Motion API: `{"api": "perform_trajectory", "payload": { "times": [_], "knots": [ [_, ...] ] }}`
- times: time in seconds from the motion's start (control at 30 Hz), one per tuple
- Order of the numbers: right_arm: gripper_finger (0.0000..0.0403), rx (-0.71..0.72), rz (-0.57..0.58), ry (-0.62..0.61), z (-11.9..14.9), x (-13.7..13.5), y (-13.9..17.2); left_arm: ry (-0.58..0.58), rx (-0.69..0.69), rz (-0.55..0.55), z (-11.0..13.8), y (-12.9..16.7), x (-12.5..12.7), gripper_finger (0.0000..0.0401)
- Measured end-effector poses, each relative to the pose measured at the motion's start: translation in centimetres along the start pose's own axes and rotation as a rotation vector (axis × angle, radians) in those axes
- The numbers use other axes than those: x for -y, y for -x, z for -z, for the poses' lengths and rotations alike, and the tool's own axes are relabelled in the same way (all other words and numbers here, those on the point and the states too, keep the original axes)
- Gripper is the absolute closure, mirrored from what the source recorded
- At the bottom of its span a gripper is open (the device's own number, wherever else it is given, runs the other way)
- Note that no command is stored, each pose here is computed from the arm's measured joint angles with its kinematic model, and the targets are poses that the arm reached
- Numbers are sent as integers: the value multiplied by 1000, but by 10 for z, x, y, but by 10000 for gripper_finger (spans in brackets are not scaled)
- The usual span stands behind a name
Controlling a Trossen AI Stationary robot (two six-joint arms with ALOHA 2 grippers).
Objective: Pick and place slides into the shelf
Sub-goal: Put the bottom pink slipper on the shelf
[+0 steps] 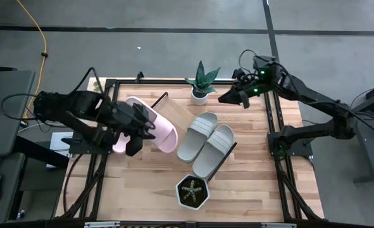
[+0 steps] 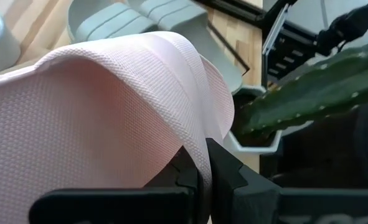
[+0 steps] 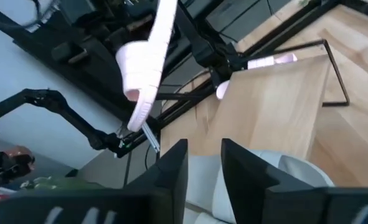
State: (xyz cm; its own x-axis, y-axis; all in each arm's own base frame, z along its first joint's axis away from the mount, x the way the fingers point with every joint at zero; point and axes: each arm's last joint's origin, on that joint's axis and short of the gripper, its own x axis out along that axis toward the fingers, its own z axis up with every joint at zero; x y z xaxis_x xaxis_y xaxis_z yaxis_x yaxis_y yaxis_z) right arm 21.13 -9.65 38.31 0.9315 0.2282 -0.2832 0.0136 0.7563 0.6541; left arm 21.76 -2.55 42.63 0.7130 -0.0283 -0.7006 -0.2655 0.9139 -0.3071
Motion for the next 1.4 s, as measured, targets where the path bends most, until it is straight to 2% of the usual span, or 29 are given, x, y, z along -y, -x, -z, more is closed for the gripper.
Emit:
{"api": "perform_trajectory", "payload": {
  "times": [0.17,0.43,0.67,0.8,1.0,1.4],
  "knots": [
    [305,-31,2,3,-1,10,-11,-30,-92,-2,-3,-9,-15,399],
    [304,1,-9,50,-5,8,-10,-101,-183,-13,-13,-22,-37,399],
    [304,11,16,43,-5,11,-8,-255,-281,-61,-37,-28,-49,399],
    [304,8,16,41,-5,11,-8,-337,-414,-69,-45,-35,-52,399],
    [304,-1,21,32,-4,11,-8,-481,-453,10,-54,-49,-50,399],
    [304,-3,32,34,-3,12,-8,-618,-488,105,-55,-63,-50,399]
  ]
}}
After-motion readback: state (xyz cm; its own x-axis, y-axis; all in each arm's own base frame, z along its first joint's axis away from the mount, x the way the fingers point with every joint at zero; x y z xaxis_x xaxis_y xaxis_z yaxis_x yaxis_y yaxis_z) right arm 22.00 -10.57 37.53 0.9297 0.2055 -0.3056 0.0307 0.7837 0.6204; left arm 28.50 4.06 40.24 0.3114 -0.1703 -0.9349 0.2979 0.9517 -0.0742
